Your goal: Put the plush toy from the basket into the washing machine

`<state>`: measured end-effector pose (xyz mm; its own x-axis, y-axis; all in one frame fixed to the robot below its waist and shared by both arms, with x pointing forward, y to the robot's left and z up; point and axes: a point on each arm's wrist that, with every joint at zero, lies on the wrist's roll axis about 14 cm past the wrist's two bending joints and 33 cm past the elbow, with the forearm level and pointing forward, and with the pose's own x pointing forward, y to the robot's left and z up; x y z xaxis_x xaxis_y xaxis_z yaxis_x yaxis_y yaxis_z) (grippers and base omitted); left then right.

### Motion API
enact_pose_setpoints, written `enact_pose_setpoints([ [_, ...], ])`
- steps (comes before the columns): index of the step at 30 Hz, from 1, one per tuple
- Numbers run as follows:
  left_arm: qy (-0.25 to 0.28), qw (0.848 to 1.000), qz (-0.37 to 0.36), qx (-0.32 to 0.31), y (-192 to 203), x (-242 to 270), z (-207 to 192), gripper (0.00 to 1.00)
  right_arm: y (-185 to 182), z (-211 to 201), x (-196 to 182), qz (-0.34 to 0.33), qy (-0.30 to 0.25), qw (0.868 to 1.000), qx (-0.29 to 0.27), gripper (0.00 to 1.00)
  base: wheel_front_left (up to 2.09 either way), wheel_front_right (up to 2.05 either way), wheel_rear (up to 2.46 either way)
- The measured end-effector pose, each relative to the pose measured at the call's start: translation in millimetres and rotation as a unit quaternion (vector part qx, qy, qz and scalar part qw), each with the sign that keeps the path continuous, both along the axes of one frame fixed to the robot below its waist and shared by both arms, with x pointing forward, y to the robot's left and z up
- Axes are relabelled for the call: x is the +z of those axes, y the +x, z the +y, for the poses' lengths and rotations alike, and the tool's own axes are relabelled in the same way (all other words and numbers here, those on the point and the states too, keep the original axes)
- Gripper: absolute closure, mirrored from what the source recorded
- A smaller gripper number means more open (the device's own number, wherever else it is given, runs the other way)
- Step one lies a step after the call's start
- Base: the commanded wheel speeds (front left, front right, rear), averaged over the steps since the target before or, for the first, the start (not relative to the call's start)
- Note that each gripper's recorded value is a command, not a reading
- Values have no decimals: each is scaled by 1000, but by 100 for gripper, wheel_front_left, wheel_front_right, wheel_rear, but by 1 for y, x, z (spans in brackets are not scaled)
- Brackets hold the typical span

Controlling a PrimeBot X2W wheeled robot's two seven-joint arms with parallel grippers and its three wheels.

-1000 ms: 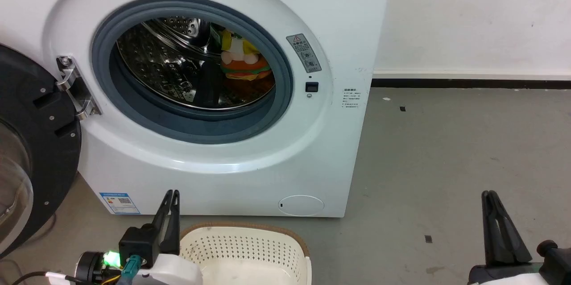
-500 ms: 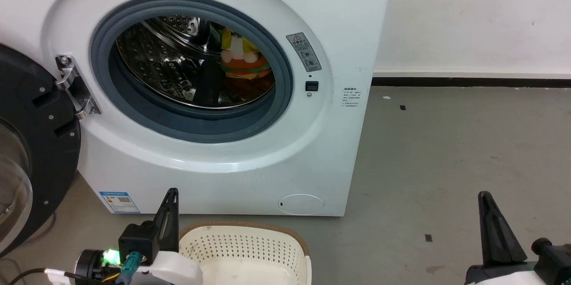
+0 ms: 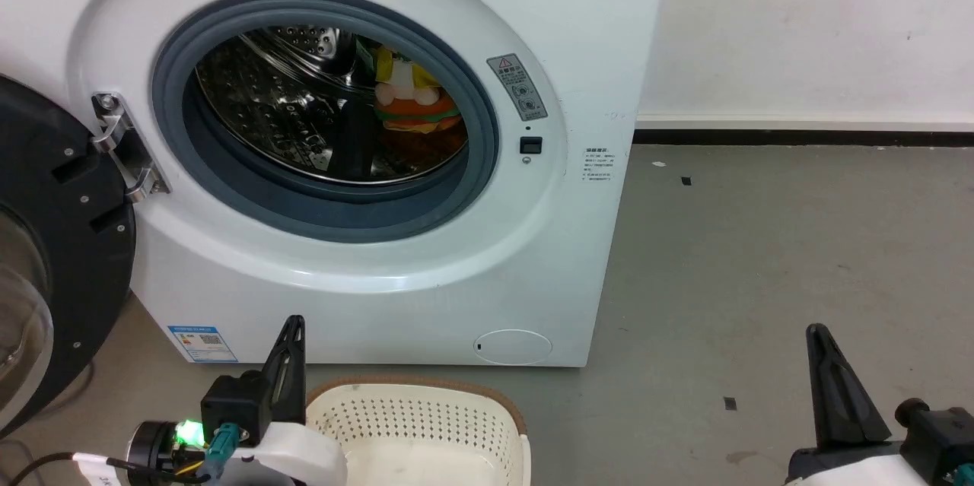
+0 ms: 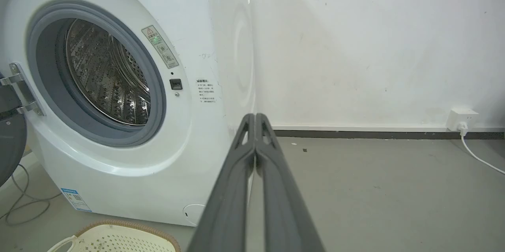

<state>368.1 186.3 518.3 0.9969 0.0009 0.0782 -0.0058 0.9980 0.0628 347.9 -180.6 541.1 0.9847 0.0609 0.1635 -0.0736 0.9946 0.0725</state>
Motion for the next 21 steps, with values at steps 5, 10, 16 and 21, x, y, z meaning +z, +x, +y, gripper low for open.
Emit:
enact_pose_setpoints([
  [5,-2,1000,2,0,1,1,-1,100,2,1,0,3,-1,1000,2,100,0,0,0],
  [10,-3,1000,2,0,2,2,-1,100,2,2,-3,11,-6,1000,3,100,0,0,0],
  [16,-1,1000,5,0,2,3,-2,100,4,3,-4,15,-13,1000,5,100,0,0,0],
  [21,-2,1000,6,0,3,4,-2,100,5,4,-4,19,-15,1000,6,100,0,0,0],
])
